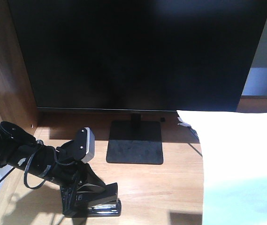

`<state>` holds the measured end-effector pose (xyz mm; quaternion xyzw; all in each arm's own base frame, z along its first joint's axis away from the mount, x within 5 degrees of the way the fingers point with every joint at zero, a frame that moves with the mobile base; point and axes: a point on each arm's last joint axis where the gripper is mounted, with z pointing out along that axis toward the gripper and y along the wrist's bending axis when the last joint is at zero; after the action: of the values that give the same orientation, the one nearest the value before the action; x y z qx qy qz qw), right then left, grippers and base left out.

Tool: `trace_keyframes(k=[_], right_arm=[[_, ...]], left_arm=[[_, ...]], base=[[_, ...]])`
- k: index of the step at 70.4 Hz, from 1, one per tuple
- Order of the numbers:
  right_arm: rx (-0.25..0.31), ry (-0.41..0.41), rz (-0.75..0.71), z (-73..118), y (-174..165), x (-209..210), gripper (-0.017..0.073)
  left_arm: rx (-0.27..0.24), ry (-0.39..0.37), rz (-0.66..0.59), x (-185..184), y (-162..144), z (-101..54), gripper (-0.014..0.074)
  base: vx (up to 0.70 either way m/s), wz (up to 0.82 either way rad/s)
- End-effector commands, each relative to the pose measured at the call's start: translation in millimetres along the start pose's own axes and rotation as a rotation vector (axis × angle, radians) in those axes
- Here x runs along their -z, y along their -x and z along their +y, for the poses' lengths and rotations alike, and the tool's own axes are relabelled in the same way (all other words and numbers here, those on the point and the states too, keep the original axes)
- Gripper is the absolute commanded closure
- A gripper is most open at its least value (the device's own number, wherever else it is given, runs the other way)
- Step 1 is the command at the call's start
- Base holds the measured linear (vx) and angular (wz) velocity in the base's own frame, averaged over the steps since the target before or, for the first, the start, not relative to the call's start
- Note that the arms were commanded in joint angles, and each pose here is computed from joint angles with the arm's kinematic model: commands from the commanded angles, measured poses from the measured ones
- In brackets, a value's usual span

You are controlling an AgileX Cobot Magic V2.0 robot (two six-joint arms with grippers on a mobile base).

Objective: Grab stapler and paper to desk for stapling

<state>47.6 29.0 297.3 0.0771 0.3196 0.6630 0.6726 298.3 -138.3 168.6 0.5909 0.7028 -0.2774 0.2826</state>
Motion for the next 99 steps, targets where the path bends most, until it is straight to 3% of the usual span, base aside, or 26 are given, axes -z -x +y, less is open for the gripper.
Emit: trace_keyframes(k=[1,99], right_arm=[[0.013,0.049,-0.015,6.0,3.2,-5.5,0.0561],[0.012,0.048,-0.017,6.0,3.3,-5.5,0.0561]], left_arm=[[-0.009,0.02,-0.066,10.8,16.7,-0.5,0.06],[-0.009,0.013,-0.069,11.0,17.2,-1.2,0.06]], base=[[0.0,0.0],[0.0,0.0]])
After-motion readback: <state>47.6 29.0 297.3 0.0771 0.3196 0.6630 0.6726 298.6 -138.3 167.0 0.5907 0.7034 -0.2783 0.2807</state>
